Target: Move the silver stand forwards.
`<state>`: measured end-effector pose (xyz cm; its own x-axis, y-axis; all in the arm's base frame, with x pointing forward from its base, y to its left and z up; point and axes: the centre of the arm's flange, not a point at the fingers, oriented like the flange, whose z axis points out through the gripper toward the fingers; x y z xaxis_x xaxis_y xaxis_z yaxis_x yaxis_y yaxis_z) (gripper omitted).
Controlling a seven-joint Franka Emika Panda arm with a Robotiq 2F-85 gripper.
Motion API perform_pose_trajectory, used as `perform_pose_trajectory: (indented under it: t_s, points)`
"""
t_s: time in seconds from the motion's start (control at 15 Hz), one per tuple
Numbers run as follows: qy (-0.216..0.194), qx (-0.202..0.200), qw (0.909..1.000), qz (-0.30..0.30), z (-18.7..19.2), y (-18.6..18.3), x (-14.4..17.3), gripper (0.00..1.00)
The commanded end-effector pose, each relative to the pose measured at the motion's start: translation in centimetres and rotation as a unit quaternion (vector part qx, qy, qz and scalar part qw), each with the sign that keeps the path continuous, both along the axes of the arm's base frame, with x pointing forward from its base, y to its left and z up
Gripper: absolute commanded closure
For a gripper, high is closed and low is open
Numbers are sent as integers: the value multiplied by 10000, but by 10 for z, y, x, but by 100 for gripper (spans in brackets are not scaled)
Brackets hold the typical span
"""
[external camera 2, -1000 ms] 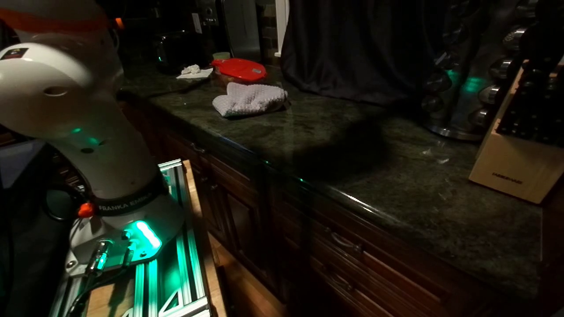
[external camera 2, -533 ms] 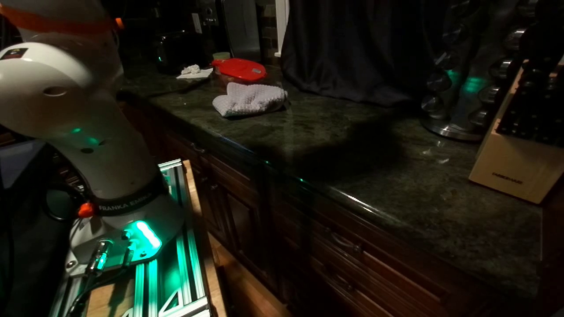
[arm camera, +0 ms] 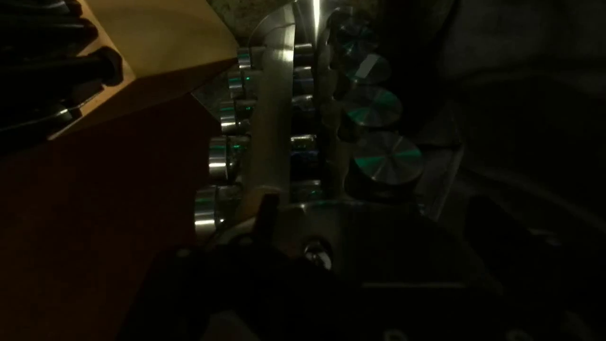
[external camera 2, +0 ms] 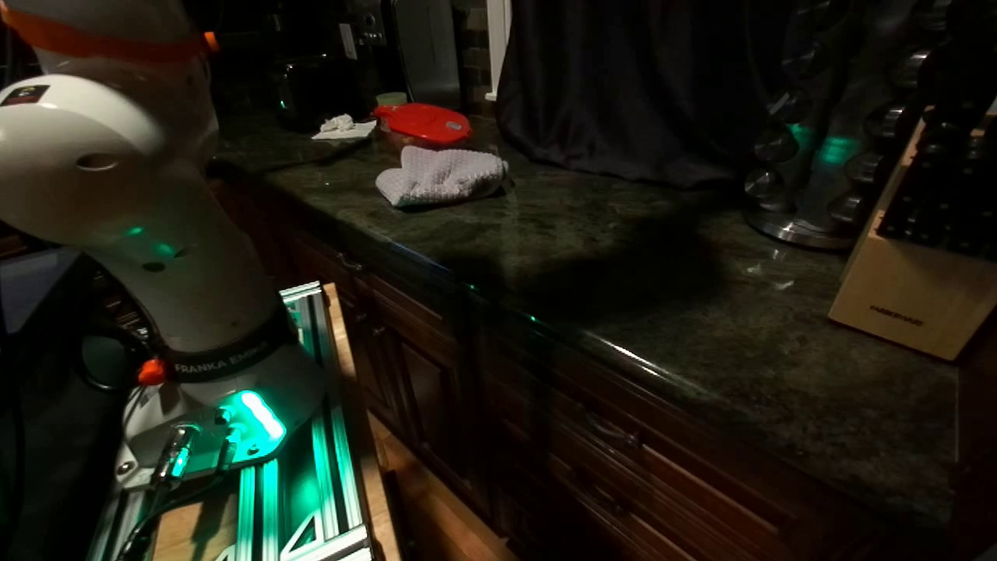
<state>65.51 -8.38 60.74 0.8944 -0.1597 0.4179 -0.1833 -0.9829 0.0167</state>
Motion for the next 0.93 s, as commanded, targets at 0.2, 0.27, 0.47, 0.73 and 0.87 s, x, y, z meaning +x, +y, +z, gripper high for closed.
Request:
perform_pose_trajectory:
  t_s: [0.2, 0.27, 0.47, 0.73, 0.87]
  points:
    - [-490, -245, 9983, 205, -9, -19, 24, 0]
    - [-583, -313, 9974, 273, -10, -20, 27, 0]
    - [-752, -306, 9960, 361, -11, -19, 33, 0]
    - [-945, -357, 9941, 401, -11, -23, 39, 20]
    - [-972, -302, 9940, 400, -11, -25, 40, 30]
